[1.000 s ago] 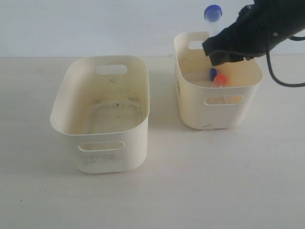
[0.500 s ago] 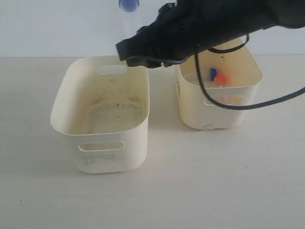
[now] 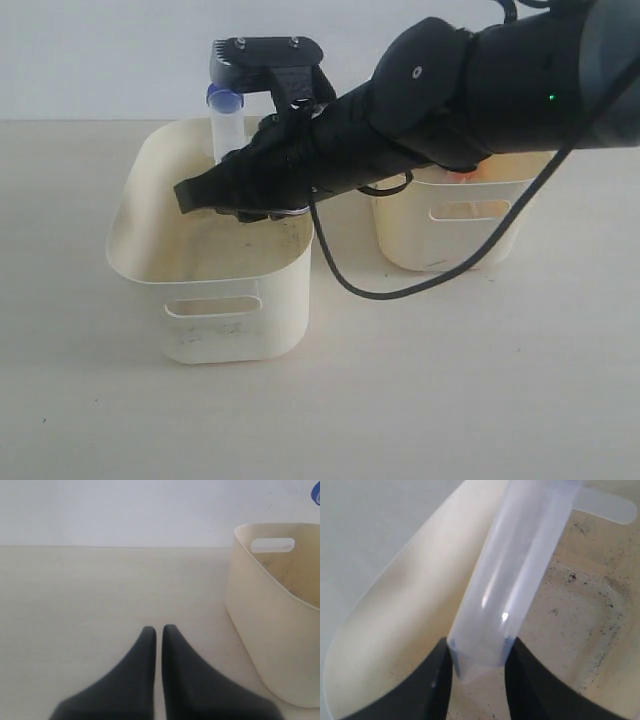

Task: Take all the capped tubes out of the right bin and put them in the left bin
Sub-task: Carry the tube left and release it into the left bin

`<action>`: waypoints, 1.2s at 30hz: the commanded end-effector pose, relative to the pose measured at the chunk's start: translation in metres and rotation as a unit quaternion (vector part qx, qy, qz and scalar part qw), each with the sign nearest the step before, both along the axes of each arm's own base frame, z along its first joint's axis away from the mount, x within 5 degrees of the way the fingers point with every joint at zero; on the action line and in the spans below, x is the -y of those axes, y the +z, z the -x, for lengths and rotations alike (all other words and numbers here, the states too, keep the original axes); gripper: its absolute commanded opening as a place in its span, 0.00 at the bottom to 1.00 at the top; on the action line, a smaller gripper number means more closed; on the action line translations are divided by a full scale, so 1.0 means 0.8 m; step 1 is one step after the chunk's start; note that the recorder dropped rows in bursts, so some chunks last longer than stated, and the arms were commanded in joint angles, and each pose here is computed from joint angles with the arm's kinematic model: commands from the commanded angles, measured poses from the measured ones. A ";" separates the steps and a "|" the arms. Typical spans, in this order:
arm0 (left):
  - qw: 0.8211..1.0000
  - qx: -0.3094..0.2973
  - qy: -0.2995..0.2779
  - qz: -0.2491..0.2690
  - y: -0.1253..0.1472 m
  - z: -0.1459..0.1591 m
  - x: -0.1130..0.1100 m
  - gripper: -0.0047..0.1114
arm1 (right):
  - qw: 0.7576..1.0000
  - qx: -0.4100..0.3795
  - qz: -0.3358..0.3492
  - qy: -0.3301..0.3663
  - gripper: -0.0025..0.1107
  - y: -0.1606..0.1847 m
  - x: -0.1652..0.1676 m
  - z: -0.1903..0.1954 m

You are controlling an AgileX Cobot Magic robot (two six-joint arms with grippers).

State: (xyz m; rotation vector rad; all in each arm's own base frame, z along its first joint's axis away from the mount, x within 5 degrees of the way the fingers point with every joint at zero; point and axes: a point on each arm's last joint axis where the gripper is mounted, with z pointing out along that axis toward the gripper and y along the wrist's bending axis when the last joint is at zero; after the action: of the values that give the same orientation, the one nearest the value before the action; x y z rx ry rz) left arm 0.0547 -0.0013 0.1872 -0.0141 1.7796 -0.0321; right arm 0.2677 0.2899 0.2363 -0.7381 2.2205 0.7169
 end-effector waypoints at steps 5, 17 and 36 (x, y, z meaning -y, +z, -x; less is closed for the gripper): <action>1.000 0.000 -0.002 0.005 -0.001 0.000 0.001 0.08 | 1.000 -0.005 -0.002 0.004 0.25 0.001 -0.001 0.002; 1.000 0.000 -0.002 0.005 -0.001 0.000 0.001 0.08 | 0.999 -0.030 0.015 0.012 0.25 -0.019 -0.005 0.001; 1.000 0.000 -0.002 0.005 -0.001 0.000 0.001 0.08 | 1.000 -0.015 0.009 0.007 0.52 -0.012 -0.004 0.000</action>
State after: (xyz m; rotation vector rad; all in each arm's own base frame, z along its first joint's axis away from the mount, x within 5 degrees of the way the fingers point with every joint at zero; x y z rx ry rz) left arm 0.0547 -0.0013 0.1872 -0.0141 1.7796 -0.0321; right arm 0.2683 0.2931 0.2200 -0.7575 2.2805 0.7190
